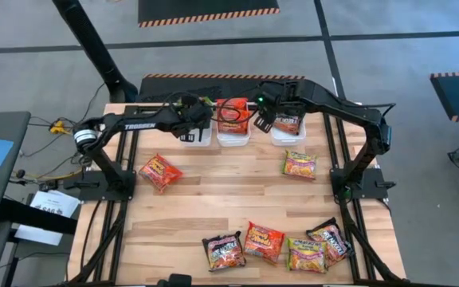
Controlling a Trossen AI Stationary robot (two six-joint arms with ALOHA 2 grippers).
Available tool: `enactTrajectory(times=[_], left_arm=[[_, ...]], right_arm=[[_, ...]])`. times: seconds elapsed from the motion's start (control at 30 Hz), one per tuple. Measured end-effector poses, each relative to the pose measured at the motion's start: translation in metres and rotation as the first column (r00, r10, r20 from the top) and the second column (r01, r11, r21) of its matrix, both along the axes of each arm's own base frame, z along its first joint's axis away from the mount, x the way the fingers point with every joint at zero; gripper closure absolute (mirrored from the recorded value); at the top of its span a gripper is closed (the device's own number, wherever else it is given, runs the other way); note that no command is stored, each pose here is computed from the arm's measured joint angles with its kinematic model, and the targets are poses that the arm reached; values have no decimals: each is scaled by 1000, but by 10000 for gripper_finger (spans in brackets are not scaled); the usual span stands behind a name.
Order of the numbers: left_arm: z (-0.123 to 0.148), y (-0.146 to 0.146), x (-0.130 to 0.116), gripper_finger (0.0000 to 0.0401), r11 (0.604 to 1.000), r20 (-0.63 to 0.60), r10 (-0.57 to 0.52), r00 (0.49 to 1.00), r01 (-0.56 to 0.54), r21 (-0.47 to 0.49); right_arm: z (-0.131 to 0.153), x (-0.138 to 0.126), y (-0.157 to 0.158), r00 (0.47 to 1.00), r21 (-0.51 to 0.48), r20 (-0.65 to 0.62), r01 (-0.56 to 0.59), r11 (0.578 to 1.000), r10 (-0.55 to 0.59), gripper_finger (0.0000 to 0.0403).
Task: Sort Maruchan noodles
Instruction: Put the green noodle pack into the left white bin
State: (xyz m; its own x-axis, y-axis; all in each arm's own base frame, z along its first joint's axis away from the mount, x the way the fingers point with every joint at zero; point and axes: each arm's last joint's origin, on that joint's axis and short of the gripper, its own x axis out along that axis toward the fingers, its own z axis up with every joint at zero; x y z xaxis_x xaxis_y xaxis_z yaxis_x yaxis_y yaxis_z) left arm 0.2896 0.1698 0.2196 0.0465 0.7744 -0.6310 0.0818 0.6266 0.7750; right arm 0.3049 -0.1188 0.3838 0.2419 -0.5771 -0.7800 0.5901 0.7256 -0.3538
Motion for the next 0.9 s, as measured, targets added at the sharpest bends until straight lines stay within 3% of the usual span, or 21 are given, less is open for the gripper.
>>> enactTrajectory(times=[0.23, 0.4, 0.57, 0.77, 0.9], left_arm=[[-8, 5, 0, 401, 999, -21, -20, 1000, 19, -43], [-5, 7, 3, 401, 999, 34, -25, 999, 26, -36], [-8, 5, 2, 399, 992, 71, -44, 997, 52, -114], [-9, 6, 1, 363, 986, 116, -9, 993, 28, -162], [-9, 7, 0, 329, 990, 105, 0, 995, 14, -141]], right_arm=[[0, 0, 1, 1000, 5, -7, -25, 1000, 25, 186], [0, 1, 1, 1000, 9, -6, -28, 1000, 28, 186], [-1, 0, 1, 1000, 12, -14, -28, 1000, 28, 186], [-1, 0, 1, 1000, 13, -9, -23, 1000, 23, 186], [-1, 0, 1, 1000, 13, -9, -22, 1000, 23, 186]])
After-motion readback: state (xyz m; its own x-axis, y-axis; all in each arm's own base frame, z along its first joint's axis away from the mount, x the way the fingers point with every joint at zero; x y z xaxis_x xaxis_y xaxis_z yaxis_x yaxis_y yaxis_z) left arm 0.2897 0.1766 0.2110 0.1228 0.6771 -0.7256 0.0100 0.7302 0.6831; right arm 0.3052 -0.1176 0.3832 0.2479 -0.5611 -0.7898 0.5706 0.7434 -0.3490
